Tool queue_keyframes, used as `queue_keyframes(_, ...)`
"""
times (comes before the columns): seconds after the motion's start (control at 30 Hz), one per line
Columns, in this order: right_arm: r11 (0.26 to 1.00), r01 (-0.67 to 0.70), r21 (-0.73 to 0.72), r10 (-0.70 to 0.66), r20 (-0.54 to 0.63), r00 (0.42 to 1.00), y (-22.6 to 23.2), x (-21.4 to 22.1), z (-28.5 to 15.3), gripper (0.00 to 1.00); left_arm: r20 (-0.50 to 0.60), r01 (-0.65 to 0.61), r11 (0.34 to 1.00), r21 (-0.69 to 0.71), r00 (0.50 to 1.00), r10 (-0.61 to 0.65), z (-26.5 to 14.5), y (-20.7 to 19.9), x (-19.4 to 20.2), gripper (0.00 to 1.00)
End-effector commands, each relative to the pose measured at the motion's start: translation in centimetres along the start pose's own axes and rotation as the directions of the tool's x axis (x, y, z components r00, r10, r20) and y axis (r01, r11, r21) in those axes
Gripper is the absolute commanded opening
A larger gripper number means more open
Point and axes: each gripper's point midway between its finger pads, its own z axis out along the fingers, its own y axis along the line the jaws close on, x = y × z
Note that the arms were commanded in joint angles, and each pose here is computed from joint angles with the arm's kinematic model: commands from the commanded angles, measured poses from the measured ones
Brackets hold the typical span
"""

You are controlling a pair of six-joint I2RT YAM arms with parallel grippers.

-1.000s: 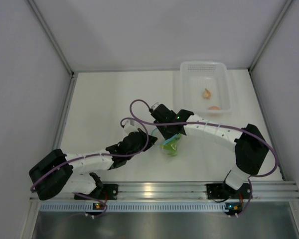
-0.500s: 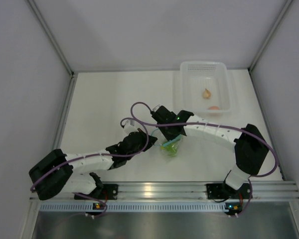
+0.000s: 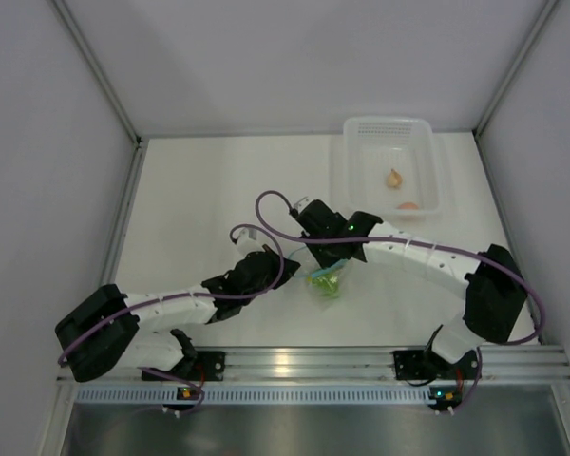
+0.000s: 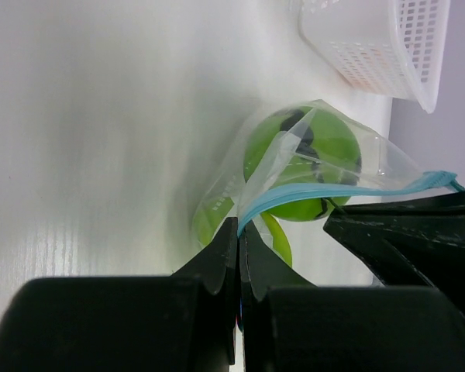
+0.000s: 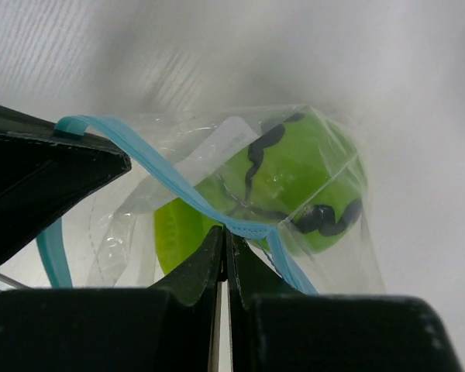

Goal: Open the zip-top bag and remove the fake food

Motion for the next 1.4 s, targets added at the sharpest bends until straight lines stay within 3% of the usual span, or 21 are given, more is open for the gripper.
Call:
queue_keyframes(0.0,0.998,0.007,-0.067,0.000,0.105,0.994,1.0,-2.1,-2.3,0.00,0.033,-0.012,0.999,0.044,0.999,0.010,-0.1,-2.1,-1.1,0.00)
queue_keyframes(0.17,0.987,0.037,-0.159,-0.015,0.140,0.990,2.4,-2.4,-3.1,0.00,0.044,-0.036,0.999,0.040,0.998,0.034,-0.2,-2.2,-1.2,0.00)
queue_keyframes(0.33,0.952,0.073,-0.298,0.006,0.257,0.966,4.4,-4.3,-5.9,0.00,0.063,-0.065,0.998,0.007,0.996,0.064,-0.5,-1.5,-1.4,0.00)
queue_keyframes(0.47,0.961,0.022,-0.276,0.074,0.332,0.940,3.8,-6.3,-7.1,0.00,0.085,-0.094,0.995,0.014,0.992,0.093,-0.9,-2.1,-1.7,0.00)
queue_keyframes(0.73,0.973,-0.007,-0.229,0.078,0.304,0.949,3.9,-7.0,-5.4,0.00,0.126,-0.171,0.985,0.012,0.978,0.169,-2.5,-5.0,-2.0,0.00)
queue_keyframes(0.97,0.949,0.025,-0.315,0.092,0.351,0.932,5.2,-7.7,-6.9,0.00,0.131,-0.208,0.978,-0.011,0.969,0.208,-2.3,-5.3,-1.9,0.00)
queue_keyframes(1.1,0.956,0.005,-0.293,0.114,0.389,0.914,4.3,-8.1,-8.3,0.00,0.123,-0.233,0.971,-0.049,0.964,0.237,-2.2,-4.8,-1.7,0.00)
queue_keyframes(1.37,0.940,0.017,-0.340,0.136,0.421,0.897,4.4,-7.9,-10.6,0.00,0.159,-0.204,0.973,-0.105,0.963,0.219,-2.2,-4.0,-2.5,0.00)
